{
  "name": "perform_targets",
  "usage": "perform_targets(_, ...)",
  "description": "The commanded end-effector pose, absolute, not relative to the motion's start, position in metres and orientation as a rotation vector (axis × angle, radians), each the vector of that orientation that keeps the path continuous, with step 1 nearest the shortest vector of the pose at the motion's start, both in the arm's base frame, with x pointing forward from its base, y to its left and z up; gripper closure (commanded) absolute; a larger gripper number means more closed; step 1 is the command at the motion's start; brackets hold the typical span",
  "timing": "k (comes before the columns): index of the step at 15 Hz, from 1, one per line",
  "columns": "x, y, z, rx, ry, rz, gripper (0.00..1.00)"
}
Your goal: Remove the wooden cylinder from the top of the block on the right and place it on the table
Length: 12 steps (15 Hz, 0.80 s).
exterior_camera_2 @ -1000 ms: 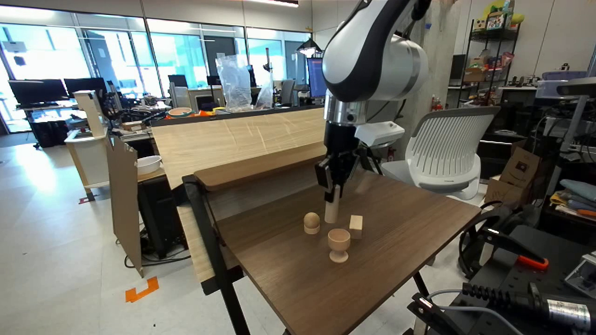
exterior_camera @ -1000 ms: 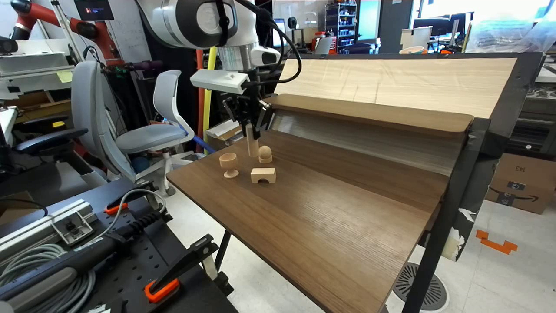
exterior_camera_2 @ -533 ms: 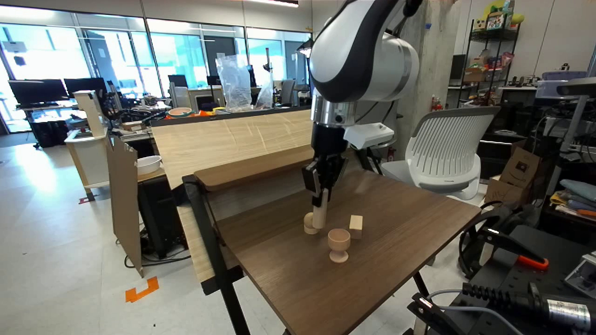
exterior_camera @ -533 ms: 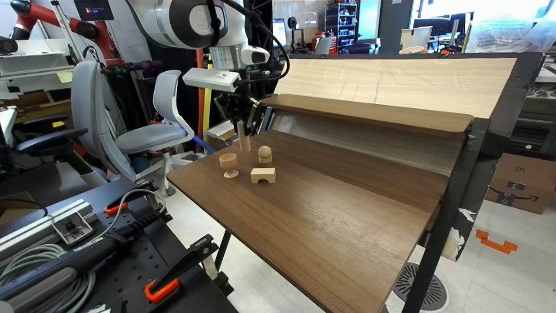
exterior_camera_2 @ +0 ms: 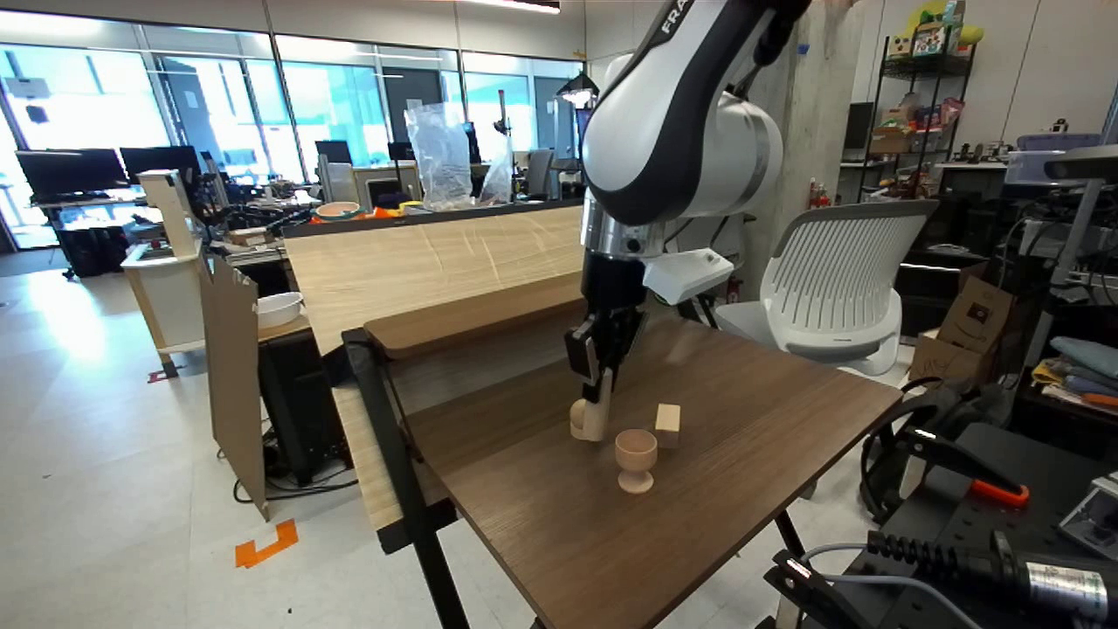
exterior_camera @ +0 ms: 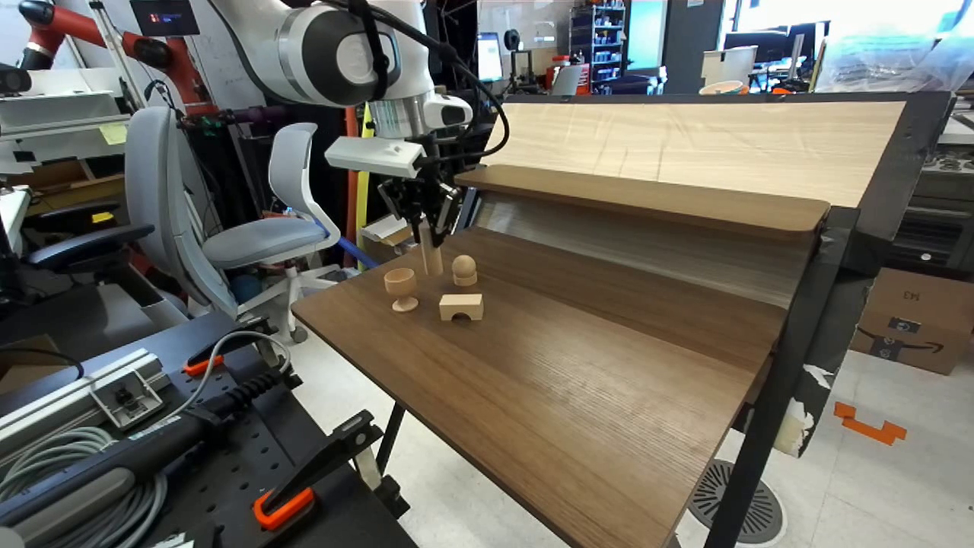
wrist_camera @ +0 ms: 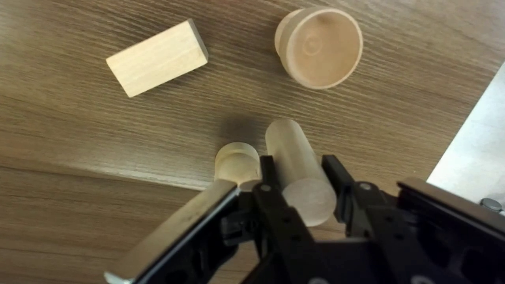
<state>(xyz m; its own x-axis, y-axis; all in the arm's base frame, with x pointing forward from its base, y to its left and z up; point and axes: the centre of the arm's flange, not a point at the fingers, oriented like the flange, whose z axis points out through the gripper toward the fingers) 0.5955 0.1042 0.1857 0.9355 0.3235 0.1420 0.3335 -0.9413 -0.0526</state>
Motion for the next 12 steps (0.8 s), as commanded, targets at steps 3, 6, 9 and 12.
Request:
perform_targets(3,0.605,0.11,0.166,-3.028,-0.537,-0.241,0.92)
perform_targets(6,0.604,0.11,0.161,-3.033,-0.545,-0.238,0.92)
perform_targets(9,0.603,0.109,0.159,-3.039,-0.562,-0.234,0.34)
perform_targets(12,0.602,0.106,0.162,-3.048,-0.566,-0.234,0.13)
